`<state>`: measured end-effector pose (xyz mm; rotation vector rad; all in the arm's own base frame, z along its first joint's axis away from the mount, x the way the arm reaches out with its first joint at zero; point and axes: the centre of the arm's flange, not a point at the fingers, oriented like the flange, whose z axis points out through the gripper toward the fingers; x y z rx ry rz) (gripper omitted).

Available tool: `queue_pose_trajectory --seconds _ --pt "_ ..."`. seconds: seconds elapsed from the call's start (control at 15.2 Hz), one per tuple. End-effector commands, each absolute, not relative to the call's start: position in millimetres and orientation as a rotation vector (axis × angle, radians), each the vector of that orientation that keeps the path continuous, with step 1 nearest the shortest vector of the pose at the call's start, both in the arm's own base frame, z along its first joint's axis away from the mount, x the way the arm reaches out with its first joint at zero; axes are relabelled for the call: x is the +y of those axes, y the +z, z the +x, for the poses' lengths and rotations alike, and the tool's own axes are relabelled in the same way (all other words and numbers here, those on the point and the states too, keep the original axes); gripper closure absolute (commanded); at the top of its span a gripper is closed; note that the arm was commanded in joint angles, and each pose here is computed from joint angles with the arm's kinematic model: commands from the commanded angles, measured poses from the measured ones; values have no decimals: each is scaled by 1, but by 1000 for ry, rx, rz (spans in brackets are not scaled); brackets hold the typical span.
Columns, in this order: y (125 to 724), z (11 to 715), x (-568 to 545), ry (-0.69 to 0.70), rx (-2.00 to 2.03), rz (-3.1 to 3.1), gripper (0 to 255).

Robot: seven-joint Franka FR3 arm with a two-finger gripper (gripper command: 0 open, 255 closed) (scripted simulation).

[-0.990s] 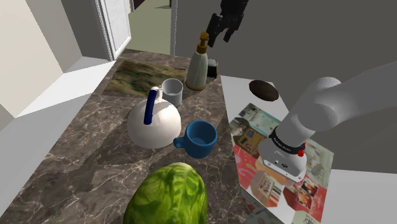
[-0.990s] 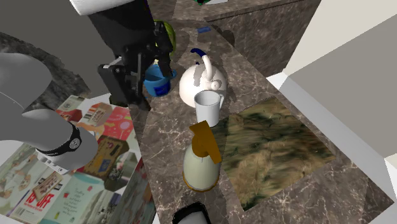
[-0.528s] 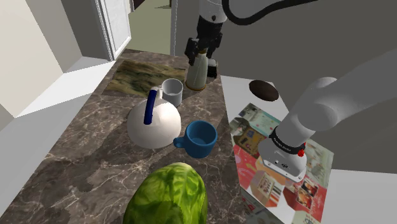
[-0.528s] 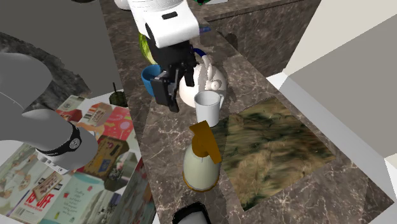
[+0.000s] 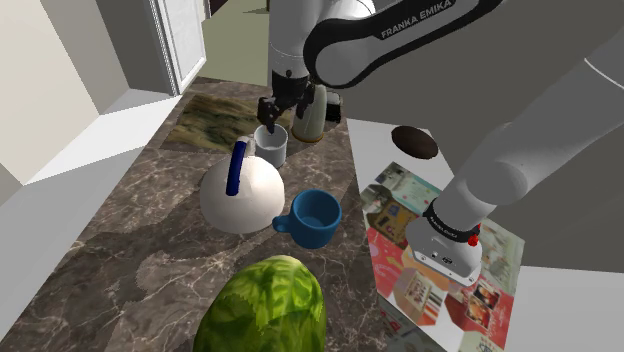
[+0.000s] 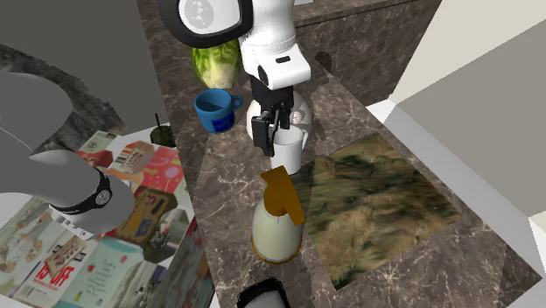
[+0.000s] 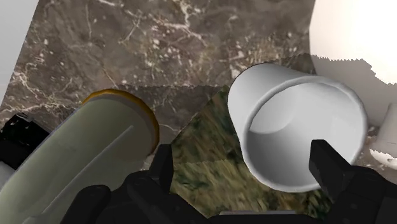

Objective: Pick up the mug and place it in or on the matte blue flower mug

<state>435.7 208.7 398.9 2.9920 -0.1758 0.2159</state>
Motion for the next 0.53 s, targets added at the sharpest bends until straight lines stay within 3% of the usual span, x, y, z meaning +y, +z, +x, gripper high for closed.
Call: queue_pose_trajectory --seconds 0.0,0.46 --pt "385 439 214 215 -181 2987 0" --pt "351 444 209 215 -181 2987 0"
